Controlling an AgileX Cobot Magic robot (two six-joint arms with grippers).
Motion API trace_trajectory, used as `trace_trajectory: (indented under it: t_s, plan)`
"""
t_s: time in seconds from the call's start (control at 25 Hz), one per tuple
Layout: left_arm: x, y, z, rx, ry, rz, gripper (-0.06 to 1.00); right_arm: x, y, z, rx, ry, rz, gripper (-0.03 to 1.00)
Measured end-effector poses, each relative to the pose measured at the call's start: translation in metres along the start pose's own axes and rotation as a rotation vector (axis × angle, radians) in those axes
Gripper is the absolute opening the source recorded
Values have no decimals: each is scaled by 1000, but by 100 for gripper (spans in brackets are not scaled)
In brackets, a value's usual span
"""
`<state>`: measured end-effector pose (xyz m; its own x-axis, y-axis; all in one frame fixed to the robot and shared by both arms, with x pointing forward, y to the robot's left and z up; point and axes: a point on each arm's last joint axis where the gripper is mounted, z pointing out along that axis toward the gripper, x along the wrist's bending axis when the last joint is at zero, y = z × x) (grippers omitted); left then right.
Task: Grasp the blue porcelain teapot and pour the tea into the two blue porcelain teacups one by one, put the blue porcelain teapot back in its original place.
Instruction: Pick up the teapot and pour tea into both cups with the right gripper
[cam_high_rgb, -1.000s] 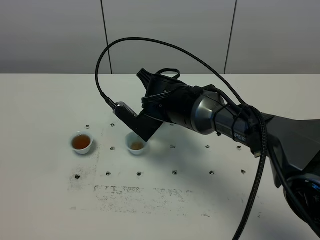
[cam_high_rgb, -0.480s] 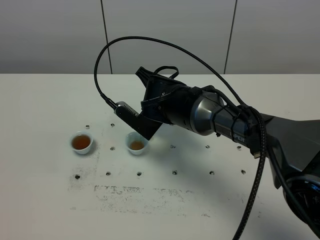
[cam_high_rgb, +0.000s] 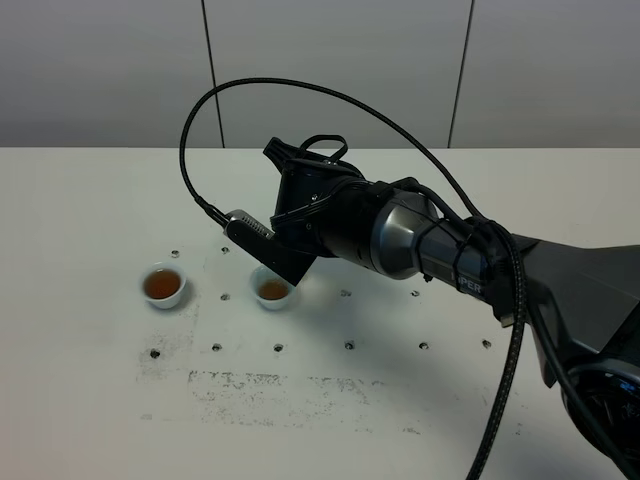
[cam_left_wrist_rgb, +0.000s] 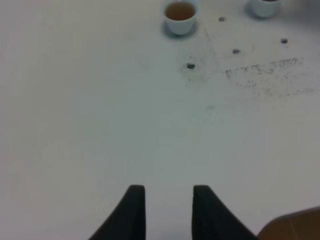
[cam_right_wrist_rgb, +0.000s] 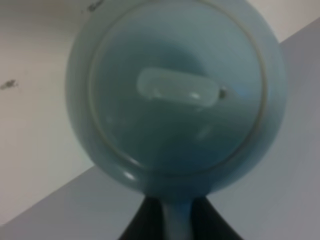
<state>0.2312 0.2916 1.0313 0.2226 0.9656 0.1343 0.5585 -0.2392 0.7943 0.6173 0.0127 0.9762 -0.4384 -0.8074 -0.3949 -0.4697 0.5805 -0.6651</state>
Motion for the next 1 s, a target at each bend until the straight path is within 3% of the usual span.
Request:
trace_trajectory:
  t_s: [1.0]
  plan:
    - [0,0,0,0,0,0,29,-6,11,-7,67,-28,-90,6]
